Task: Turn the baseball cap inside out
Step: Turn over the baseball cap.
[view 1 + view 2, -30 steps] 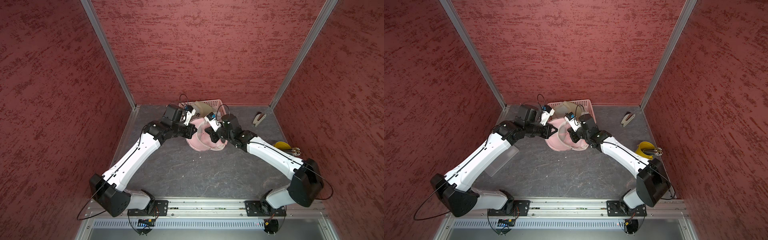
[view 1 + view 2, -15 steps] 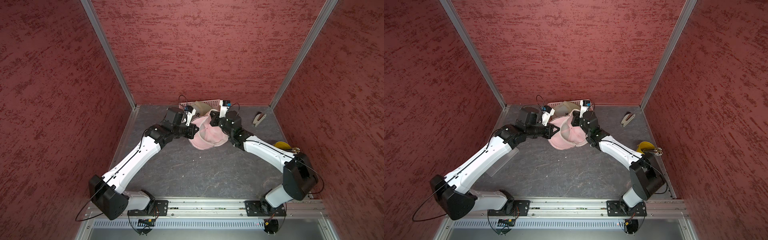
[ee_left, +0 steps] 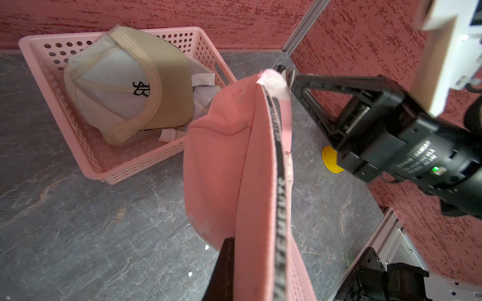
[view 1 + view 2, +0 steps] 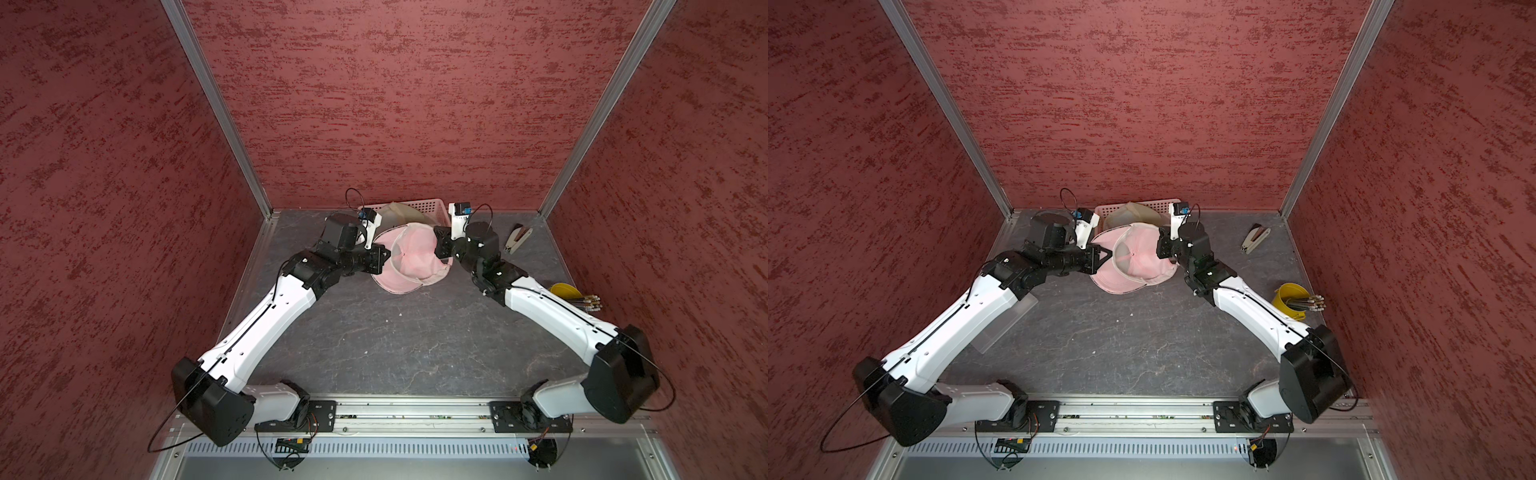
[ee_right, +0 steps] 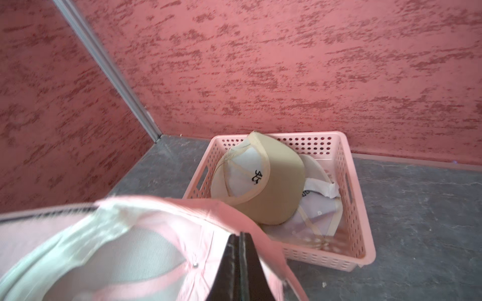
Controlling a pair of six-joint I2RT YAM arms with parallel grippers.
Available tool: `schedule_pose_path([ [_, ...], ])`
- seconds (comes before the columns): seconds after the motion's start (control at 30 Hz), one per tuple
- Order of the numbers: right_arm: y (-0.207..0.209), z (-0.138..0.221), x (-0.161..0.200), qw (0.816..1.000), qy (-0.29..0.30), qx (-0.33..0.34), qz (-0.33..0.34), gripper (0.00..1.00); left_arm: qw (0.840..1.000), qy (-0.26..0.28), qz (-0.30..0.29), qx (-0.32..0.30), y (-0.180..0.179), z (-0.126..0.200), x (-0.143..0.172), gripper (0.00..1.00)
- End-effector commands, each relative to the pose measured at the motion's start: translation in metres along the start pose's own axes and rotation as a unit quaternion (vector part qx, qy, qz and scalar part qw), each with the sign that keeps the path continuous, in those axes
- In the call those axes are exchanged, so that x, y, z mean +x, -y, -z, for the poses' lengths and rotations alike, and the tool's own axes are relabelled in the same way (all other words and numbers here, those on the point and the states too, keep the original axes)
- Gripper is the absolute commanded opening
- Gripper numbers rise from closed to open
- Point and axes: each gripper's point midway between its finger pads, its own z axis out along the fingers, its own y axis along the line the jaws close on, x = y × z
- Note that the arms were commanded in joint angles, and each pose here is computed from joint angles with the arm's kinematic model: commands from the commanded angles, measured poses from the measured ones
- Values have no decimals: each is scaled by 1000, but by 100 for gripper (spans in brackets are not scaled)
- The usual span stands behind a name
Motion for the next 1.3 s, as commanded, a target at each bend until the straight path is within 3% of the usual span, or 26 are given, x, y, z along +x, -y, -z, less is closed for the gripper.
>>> schedule_pose_path([
  [0.0,-23,10,23,994,-65,-66,58,8,1000,25,-15,8,9,9,-18,0],
  [0.2,-51,4,50,982,-98,-143,78,5,1000,20,-18,5,8,7,-19,0],
  [0.3,-51,-9,57,983,-100,-139,62,4,1000,18,-21,7,11,7,-20,0],
  [0.43,-60,-21,37,986,-44,-161,-4,3,1000,15,-19,17,17,2,-18,0],
  [0.63,-49,-41,-8,985,63,-129,-101,5,999,7,-13,36,28,-6,-11,0],
  [0.83,-46,-69,-24,980,77,-112,-143,5,999,11,-9,46,36,-6,-5,0],
  [1.07,-20,-75,-13,982,91,-46,-161,6,999,18,-3,46,36,-2,-4,0],
  [1.27,-56,-70,3,980,65,-143,-125,7,999,26,2,39,26,-4,-10,0],
])
